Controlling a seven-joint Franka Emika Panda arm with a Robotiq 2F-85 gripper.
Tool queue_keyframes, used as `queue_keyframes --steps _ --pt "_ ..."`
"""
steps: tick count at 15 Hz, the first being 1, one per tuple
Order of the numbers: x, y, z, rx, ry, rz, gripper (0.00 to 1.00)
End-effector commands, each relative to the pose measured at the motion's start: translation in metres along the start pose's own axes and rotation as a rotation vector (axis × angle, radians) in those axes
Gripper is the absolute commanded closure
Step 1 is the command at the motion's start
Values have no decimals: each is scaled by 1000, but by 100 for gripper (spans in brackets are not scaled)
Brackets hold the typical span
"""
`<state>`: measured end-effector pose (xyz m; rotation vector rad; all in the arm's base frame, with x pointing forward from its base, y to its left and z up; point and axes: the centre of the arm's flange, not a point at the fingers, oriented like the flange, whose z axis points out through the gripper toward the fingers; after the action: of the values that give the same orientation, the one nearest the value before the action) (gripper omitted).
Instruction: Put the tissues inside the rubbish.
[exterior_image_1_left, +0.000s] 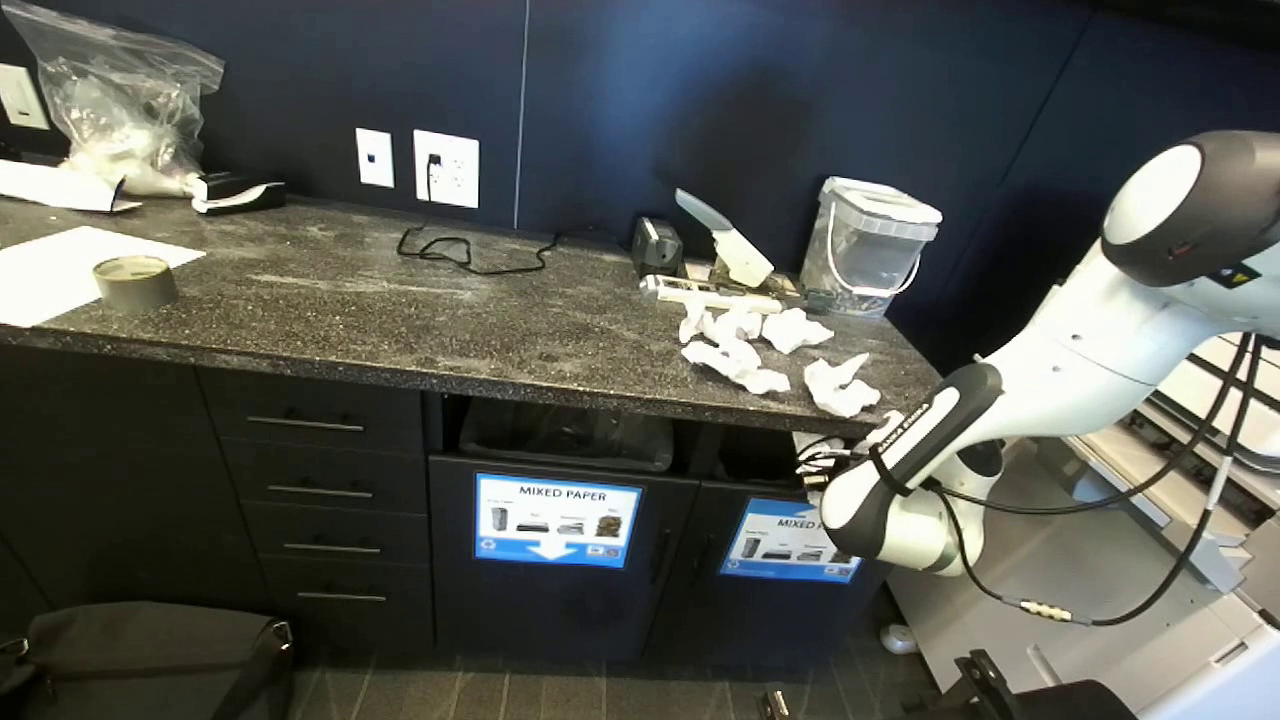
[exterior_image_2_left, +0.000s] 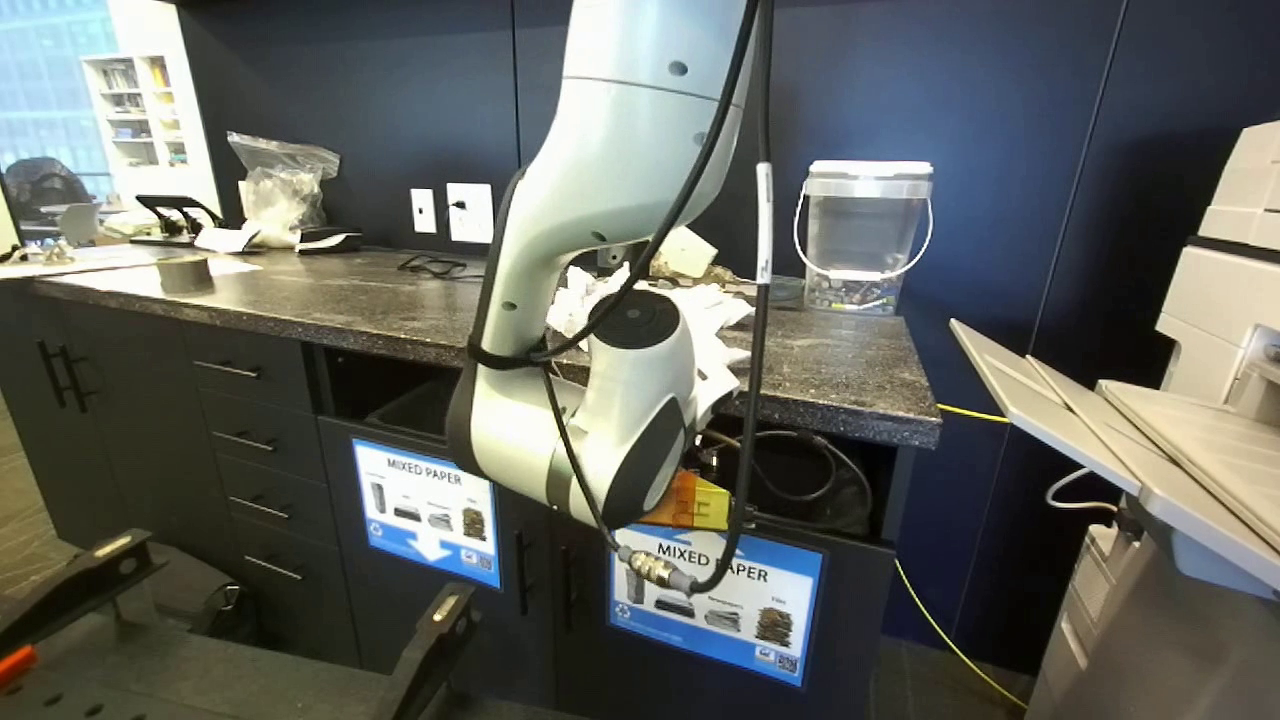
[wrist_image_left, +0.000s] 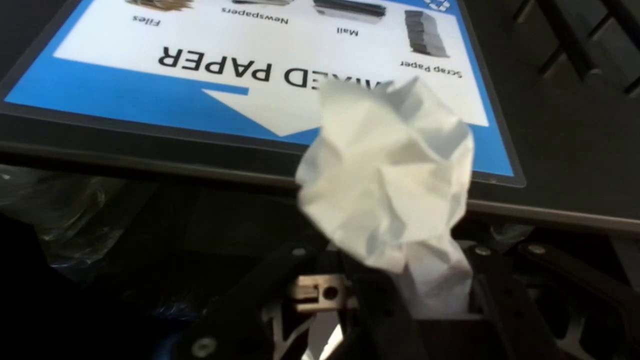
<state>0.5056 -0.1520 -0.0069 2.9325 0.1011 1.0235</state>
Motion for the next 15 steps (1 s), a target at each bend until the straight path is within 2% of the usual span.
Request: queue_keyframes --steps 1,5,8,15 --pt "7 9 19 -45 104 49 87" --pt "7 7 31 -62 169 93 87" --pt "10 4 44 -44 227 116 87" --pt "23 3 74 -48 284 135 87"
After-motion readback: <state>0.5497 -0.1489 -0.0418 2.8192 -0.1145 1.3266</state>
